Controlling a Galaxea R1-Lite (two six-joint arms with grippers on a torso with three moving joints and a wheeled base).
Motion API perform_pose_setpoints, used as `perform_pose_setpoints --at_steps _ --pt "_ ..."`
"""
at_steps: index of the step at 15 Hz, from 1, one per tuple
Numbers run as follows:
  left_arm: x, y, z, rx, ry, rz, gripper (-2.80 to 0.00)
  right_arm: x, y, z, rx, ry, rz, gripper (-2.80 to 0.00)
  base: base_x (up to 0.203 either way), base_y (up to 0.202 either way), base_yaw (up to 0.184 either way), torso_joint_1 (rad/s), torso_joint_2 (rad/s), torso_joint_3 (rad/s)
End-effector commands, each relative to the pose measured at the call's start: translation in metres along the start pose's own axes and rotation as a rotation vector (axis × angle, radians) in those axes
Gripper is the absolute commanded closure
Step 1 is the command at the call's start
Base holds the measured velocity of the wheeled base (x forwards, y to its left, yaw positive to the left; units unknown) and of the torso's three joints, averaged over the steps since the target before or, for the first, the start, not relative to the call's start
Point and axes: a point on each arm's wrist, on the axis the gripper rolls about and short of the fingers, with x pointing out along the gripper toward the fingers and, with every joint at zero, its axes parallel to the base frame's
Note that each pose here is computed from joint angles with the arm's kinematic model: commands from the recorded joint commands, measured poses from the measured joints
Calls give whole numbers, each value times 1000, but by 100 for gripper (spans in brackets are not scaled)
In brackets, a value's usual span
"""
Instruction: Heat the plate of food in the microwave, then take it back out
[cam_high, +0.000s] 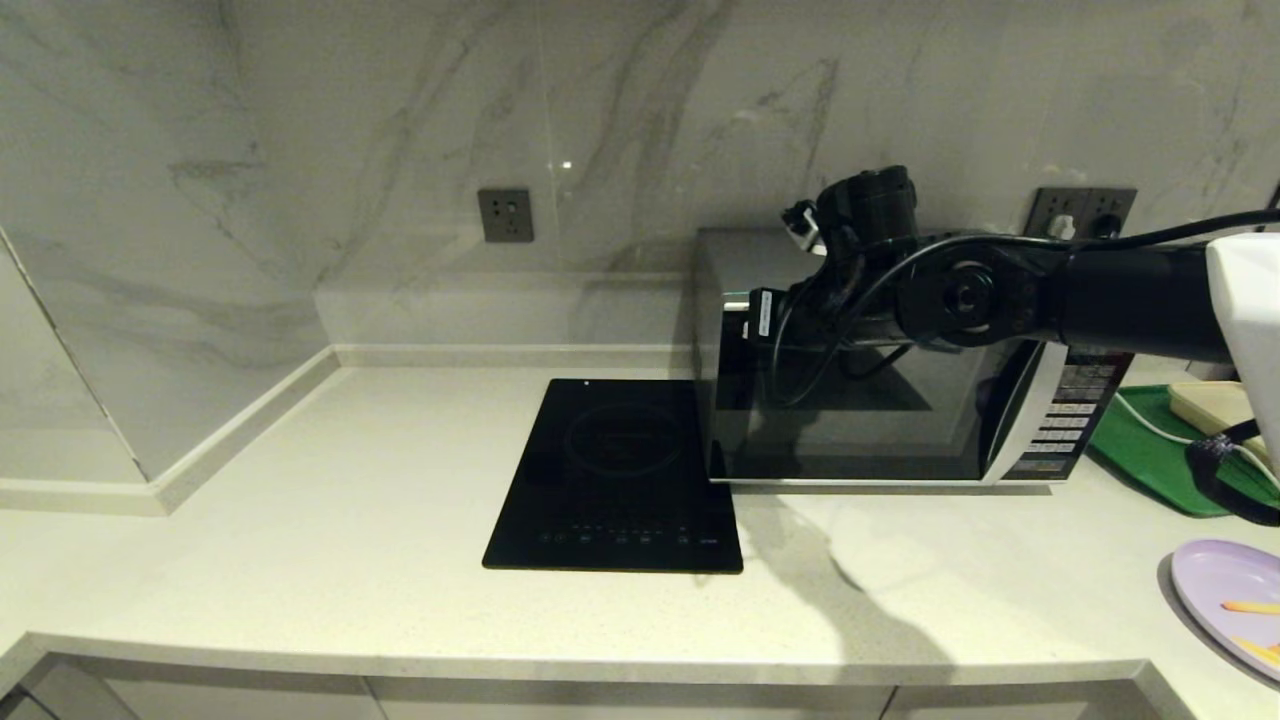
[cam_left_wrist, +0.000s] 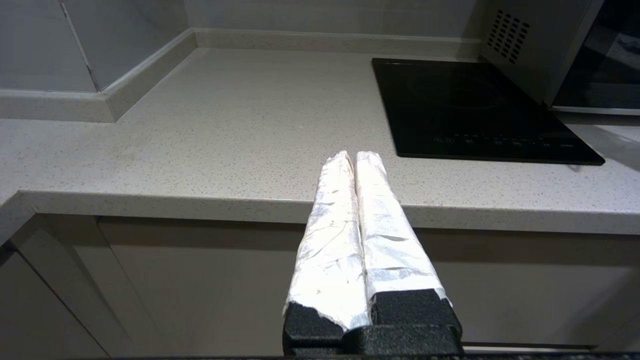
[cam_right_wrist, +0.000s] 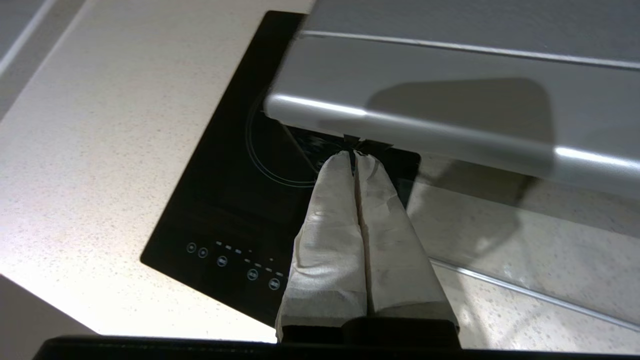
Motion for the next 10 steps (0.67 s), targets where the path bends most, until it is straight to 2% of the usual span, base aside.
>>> perform_pose_setpoints --at_steps 1,5,8,10 --pt "0 0 0 -1 -2 1 0 -19 3 5 2 -9 8 0 0 0 0 0 0 0" --pt "0 0 0 -1 -2 1 0 -96 5 13 1 -41 14 0 0 0 0 0 0 0" --pt "0 0 0 -1 -1 1 0 -197 2 12 5 -72 -21 0 0 0 0 0 0 0" --pt "0 0 0 -1 -1 1 0 -272 -3 -2 8 -102 -77 0 0 0 0 0 0 0"
